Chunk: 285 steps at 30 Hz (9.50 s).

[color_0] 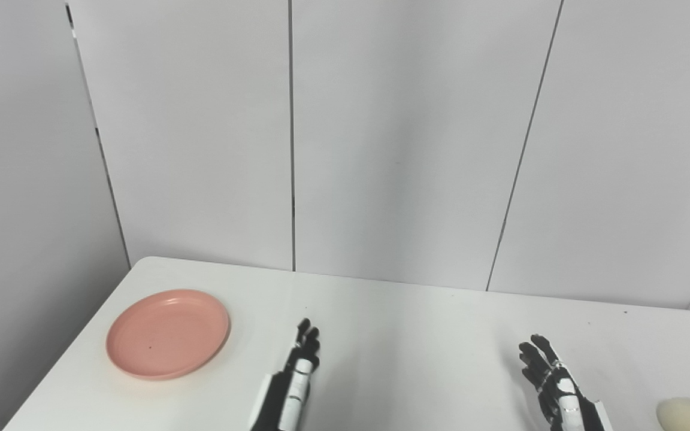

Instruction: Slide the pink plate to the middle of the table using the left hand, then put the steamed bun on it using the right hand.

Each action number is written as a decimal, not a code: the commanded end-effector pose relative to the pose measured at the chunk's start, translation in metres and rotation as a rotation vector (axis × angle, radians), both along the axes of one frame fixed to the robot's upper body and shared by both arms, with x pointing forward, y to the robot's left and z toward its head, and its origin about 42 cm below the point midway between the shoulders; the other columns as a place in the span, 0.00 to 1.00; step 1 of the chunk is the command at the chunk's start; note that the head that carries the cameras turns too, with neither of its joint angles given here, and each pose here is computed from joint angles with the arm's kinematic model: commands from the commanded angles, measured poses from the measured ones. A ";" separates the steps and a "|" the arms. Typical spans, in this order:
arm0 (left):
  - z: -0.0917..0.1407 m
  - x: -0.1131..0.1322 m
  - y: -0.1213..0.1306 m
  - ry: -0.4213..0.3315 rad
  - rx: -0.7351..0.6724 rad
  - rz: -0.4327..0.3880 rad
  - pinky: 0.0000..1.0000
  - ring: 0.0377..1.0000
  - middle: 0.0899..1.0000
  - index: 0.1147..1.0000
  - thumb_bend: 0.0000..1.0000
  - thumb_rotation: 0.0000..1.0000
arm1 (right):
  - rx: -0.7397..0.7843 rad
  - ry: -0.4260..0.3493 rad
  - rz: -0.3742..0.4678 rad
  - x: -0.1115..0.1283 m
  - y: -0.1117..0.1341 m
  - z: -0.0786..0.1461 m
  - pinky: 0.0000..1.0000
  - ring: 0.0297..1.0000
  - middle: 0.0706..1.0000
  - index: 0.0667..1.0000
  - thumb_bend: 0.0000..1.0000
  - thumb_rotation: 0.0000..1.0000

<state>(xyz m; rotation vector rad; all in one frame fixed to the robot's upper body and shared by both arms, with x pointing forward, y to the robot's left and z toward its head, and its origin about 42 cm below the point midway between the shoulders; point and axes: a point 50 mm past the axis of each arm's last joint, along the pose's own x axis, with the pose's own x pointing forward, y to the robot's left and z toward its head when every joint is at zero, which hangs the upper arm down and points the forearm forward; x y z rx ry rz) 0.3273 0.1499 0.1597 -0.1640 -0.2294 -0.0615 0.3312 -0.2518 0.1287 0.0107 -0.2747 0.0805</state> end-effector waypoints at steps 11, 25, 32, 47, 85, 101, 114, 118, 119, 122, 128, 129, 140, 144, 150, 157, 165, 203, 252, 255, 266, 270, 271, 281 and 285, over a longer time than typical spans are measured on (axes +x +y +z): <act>0.123 0.052 0.061 -0.311 0.007 0.147 0.96 0.93 0.92 0.95 0.76 0.93 | 0.044 0.113 -0.010 -0.037 0.010 -0.036 0.95 0.91 0.87 0.90 0.73 1.00; 0.141 0.093 0.168 -0.245 0.152 0.252 0.96 0.90 0.85 0.89 0.80 0.98 | 0.032 0.123 -0.016 -0.044 0.012 -0.030 0.97 0.93 0.89 0.92 0.67 1.00; 0.141 0.098 0.210 -0.180 0.171 0.250 0.93 0.87 0.83 0.84 0.78 0.95 | 0.028 0.128 -0.023 -0.046 0.012 -0.029 0.96 0.93 0.89 0.92 0.68 1.00; 0.100 0.110 0.296 -0.121 0.170 0.261 0.81 0.80 0.79 0.79 0.77 0.94 | 0.026 0.133 -0.023 -0.047 0.011 -0.029 0.97 0.93 0.89 0.93 0.68 1.00; -0.015 0.113 0.241 0.165 -0.018 0.185 0.80 0.80 0.79 0.81 0.75 0.92 | 0.036 0.140 -0.017 -0.047 0.008 -0.029 0.98 0.92 0.86 0.94 0.66 1.00; 0.004 0.132 0.189 0.101 0.000 0.053 0.74 0.78 0.77 0.80 0.77 0.94 | 0.032 0.124 -0.015 -0.049 0.012 -0.028 0.95 0.89 0.81 0.92 0.67 1.00; 0.001 0.146 0.128 0.121 -0.009 -0.058 0.75 0.77 0.76 0.78 0.77 0.92 | 0.028 0.123 -0.005 -0.051 0.019 -0.023 0.95 0.89 0.82 0.92 0.68 1.00; -0.002 0.147 0.114 0.135 0.020 -0.059 0.76 0.78 0.75 0.77 0.77 0.93 | 0.018 0.118 -0.011 -0.051 0.023 -0.021 0.93 0.88 0.81 0.91 0.69 1.00; -0.004 0.146 0.109 0.139 0.022 -0.064 0.76 0.78 0.75 0.77 0.77 0.93 | 0.016 0.117 -0.012 -0.052 0.023 -0.021 0.93 0.88 0.81 0.91 0.69 1.00; -0.007 0.145 0.097 0.156 0.041 -0.068 0.74 0.76 0.74 0.76 0.76 0.92 | 0.015 0.113 -0.013 -0.052 0.025 -0.020 0.92 0.87 0.82 0.92 0.70 1.00; -0.011 0.142 0.071 0.178 0.047 -0.056 0.77 0.79 0.77 0.77 0.75 0.91 | 0.021 0.114 -0.006 -0.051 0.029 -0.019 0.93 0.87 0.81 0.91 0.71 1.00; -0.011 0.141 0.066 0.180 0.040 -0.057 0.77 0.79 0.77 0.77 0.75 0.91 | 0.019 0.115 -0.007 -0.051 0.031 -0.018 0.93 0.87 0.81 0.91 0.70 1.00; -0.008 0.131 0.031 0.188 -0.031 -0.071 0.82 0.81 0.79 0.79 0.74 0.93 | -0.014 0.107 -0.019 -0.052 0.058 -0.007 0.88 0.85 0.80 0.89 0.67 1.00; -0.007 0.127 0.025 0.194 -0.050 -0.080 0.82 0.82 0.80 0.80 0.74 0.93 | -0.029 0.098 -0.023 -0.052 0.069 -0.003 0.87 0.83 0.79 0.89 0.65 1.00; -0.014 0.116 0.006 0.208 -0.078 -0.089 0.84 0.84 0.82 0.85 0.73 0.92 | -0.041 0.093 -0.030 -0.050 0.082 0.002 0.85 0.83 0.78 0.88 0.59 1.00; -0.015 0.107 0.003 0.232 -0.055 -0.108 0.82 0.83 0.81 0.83 0.73 0.91 | -0.055 0.098 -0.049 -0.051 0.088 0.003 0.85 0.83 0.77 0.88 0.57 1.00; -0.011 0.098 0.001 0.241 -0.088 -0.132 0.82 0.83 0.80 0.81 0.75 0.90 | -0.071 0.098 -0.060 -0.055 0.092 0.004 0.85 0.85 0.78 0.88 0.58 1.00; -0.017 0.095 -0.021 0.252 -0.129 -0.179 0.84 0.84 0.81 0.81 0.71 0.90 | -0.682 -0.215 -0.541 -0.035 -0.045 0.137 0.74 0.81 0.82 0.81 0.77 0.85; -0.022 0.099 -0.035 0.275 -0.153 -0.181 0.82 0.82 0.79 0.81 0.70 0.89 | -1.466 0.679 -0.453 0.056 -0.214 0.156 0.22 0.27 0.35 0.71 1.00 0.45; -0.023 0.099 -0.035 0.278 -0.152 -0.181 0.82 0.82 0.79 0.82 0.69 0.90 | -1.458 0.697 -0.419 0.057 -0.213 0.153 0.27 0.33 0.43 0.70 1.00 0.47; -0.023 0.098 -0.035 0.279 -0.146 -0.186 0.81 0.81 0.78 0.83 0.68 0.90 | -1.386 0.708 -0.387 0.058 -0.206 0.139 0.25 0.28 0.36 0.55 0.91 0.29; -0.024 0.098 -0.036 0.282 -0.147 -0.188 0.82 0.81 0.78 0.83 0.69 0.90 | -1.428 0.718 -0.361 0.058 -0.206 0.141 0.21 0.23 0.30 0.45 0.53 0.15; -0.024 0.098 -0.036 0.281 -0.145 -0.187 0.82 0.81 0.78 0.83 0.69 0.90 | -1.441 0.718 -0.358 0.057 -0.206 0.141 0.21 0.23 0.30 0.45 0.53 0.15; -0.025 0.097 -0.039 0.283 -0.137 -0.187 0.79 0.79 0.77 0.84 0.68 0.91 | -1.452 0.652 -0.344 0.049 -0.204 0.152 0.24 0.27 0.37 0.49 0.52 0.01; -0.026 0.096 -0.041 0.284 -0.140 -0.188 0.79 0.79 0.77 0.84 0.68 0.90 | -1.442 0.553 -0.358 0.044 -0.193 0.168 0.24 0.27 0.41 0.46 0.53 0.00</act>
